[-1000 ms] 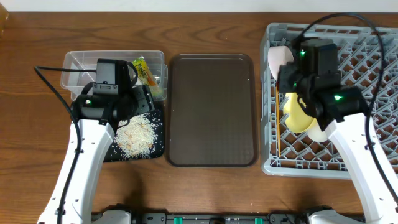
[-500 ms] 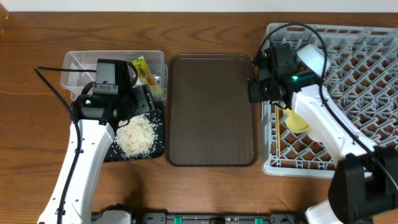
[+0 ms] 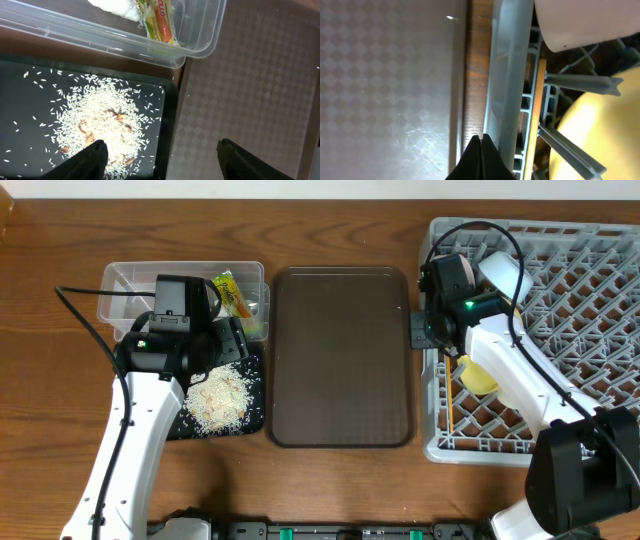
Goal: Sort waste into correct bins and load items into the dishwasher rack
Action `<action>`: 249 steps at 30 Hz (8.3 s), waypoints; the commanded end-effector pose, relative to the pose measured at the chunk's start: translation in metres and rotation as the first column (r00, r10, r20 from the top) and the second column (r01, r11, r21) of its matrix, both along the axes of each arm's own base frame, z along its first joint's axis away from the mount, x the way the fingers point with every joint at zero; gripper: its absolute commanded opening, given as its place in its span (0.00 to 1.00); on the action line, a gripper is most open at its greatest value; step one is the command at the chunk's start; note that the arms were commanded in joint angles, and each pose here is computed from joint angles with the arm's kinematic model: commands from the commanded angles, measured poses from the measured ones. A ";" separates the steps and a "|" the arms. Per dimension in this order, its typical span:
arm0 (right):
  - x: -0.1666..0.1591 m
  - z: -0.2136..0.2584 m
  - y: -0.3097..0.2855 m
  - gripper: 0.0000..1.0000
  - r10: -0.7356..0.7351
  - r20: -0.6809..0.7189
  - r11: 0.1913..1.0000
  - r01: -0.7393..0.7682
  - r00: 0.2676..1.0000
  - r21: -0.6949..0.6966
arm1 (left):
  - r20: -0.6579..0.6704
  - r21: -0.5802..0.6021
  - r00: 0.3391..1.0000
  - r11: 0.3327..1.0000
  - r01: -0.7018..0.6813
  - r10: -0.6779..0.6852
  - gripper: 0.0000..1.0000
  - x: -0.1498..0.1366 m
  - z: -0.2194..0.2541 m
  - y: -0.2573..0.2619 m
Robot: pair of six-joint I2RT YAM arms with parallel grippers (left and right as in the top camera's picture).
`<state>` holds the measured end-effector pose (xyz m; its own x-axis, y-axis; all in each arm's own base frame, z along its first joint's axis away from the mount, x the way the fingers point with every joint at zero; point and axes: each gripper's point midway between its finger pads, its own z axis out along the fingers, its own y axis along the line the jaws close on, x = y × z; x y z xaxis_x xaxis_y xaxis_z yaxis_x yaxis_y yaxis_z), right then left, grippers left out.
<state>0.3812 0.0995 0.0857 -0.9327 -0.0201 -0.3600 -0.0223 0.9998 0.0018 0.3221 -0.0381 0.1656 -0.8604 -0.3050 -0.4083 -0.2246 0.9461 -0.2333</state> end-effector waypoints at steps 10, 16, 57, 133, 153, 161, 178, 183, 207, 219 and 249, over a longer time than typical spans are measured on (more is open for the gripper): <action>0.006 0.004 -0.052 0.01 -0.147 0.055 0.973 0.154 0.988 -0.171 | -0.004 0.002 1.000 1.000 -0.011 0.011 0.73 -0.002 0.000 0.002; 0.006 0.004 -0.053 0.01 -0.147 0.055 0.972 0.155 0.988 -0.175 | -0.008 0.002 1.000 1.000 -0.011 0.011 0.73 -0.003 0.000 0.002; -0.018 -0.066 0.042 0.01 0.102 -0.130 0.990 -0.114 0.986 -0.088 | -0.010 0.003 1.000 1.000 -0.011 0.011 0.73 -0.004 0.000 0.002; -0.028 -0.075 0.006 0.02 -0.134 -0.142 0.974 0.103 0.981 -0.203 | -0.014 0.003 1.000 1.000 -0.011 0.011 0.73 -0.005 -0.001 0.003; 0.006 0.087 0.006 0.41 -0.031 0.204 0.990 0.002 0.979 0.141 | 0.054 0.048 0.994 0.994 0.094 -0.097 0.74 0.007 0.006 -0.005; -0.026 0.112 -0.059 0.73 -0.025 0.174 0.990 0.000 0.984 0.140 | -0.098 0.055 0.986 0.988 0.143 -0.137 0.74 -0.021 -0.015 -0.015; -0.115 0.130 -0.095 0.93 -0.172 0.301 0.984 0.149 0.938 0.098 | 0.184 0.106 0.977 0.990 0.091 -0.109 0.80 -0.094 0.050 0.007; -0.137 0.129 -0.104 0.99 -0.189 0.400 0.982 0.170 0.897 0.084 | 0.302 0.122 0.950 0.991 0.050 -0.085 0.90 -0.106 0.055 0.014; -0.175 0.108 -0.105 0.99 -0.188 0.299 0.982 0.177 0.936 0.061 | 0.309 0.121 0.947 0.991 0.050 -0.085 0.93 -0.109 0.055 0.015; -0.156 0.146 -0.099 0.99 -0.020 0.606 0.999 0.033 0.795 -0.010 | 0.309 0.122 0.947 0.991 0.049 -0.085 0.93 -0.109 0.055 0.015; -0.136 0.071 -0.074 0.99 0.126 0.900 0.990 -0.110 0.417 -0.087 | 0.310 0.121 0.947 0.991 0.049 -0.085 0.94 -0.109 0.055 0.015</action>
<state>0.2459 0.0206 0.1562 -0.0697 -0.1012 -0.9924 -0.0947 0.9910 -0.0944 0.2136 -0.0246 0.2213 -0.7004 -0.1976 -0.6858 -0.0929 0.9780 -0.1869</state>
